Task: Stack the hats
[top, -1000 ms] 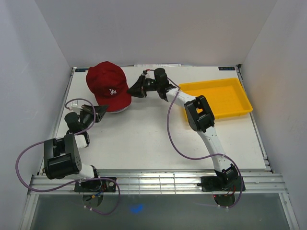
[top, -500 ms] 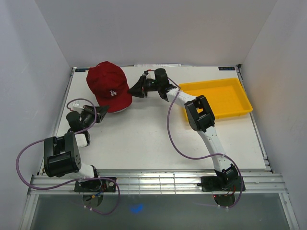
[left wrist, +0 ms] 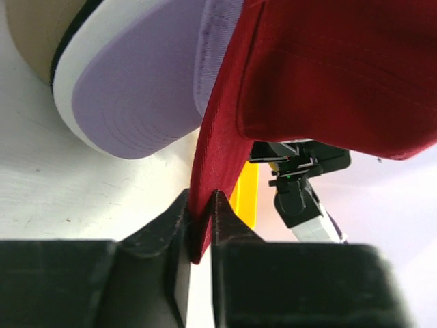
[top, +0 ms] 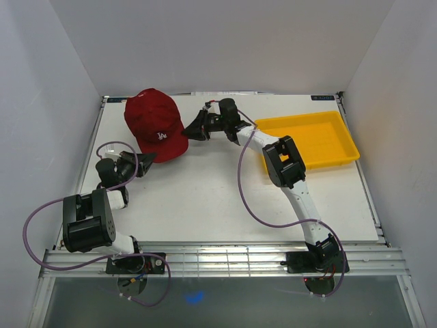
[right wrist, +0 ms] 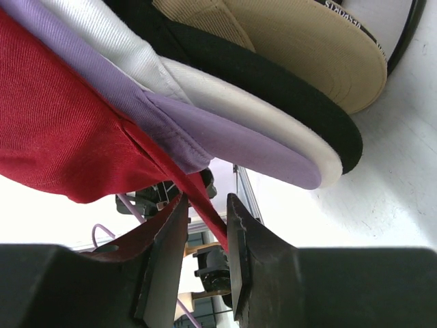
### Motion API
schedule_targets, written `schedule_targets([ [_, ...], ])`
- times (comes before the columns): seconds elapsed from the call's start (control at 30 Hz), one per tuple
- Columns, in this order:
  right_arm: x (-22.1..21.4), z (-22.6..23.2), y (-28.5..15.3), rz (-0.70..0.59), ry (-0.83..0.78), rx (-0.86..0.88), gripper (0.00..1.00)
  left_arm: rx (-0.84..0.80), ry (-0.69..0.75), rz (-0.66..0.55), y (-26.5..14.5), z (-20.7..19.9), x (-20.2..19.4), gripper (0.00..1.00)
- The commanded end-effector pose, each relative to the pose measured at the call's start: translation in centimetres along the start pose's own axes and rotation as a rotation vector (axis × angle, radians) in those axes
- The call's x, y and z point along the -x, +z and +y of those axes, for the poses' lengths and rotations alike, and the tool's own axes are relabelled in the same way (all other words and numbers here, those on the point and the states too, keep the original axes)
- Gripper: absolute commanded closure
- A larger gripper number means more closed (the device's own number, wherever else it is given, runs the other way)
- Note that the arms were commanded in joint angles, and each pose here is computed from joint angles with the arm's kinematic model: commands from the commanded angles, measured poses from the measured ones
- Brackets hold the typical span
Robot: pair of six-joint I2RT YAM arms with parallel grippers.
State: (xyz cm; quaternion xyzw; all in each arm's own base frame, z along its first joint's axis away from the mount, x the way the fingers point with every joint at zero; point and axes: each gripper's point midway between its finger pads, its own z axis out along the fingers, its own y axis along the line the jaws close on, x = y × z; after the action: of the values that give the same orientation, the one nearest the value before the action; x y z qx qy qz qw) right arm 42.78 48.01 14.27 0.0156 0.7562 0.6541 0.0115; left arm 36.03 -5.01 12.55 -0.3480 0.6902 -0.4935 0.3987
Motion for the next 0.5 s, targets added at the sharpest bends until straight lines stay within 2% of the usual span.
schedule_targets([
  [0.0, 0.42, 3.3, -0.12, -0.02, -0.082, 0.06, 0.66, 0.25, -0.107, 0.094, -1.25, 6.83, -3.67, 0.75],
  [0.17, 0.52, 3.65, -0.14, -0.026, -0.092, 0.065, 0.66, 0.254, -0.094, 0.093, -1.38, 6.79, -3.66, 0.61],
  [0.27, 0.54, 3.76, -0.16, -0.028, -0.096, 0.067, 0.65, 0.26, -0.085, 0.092, -1.57, 6.89, -3.76, 0.56],
  [0.47, 0.6, 3.89, -0.27, -0.031, -0.1, 0.067, 0.62, 0.267, -0.076, 0.089, -1.68, 7.01, -3.7, 0.53],
])
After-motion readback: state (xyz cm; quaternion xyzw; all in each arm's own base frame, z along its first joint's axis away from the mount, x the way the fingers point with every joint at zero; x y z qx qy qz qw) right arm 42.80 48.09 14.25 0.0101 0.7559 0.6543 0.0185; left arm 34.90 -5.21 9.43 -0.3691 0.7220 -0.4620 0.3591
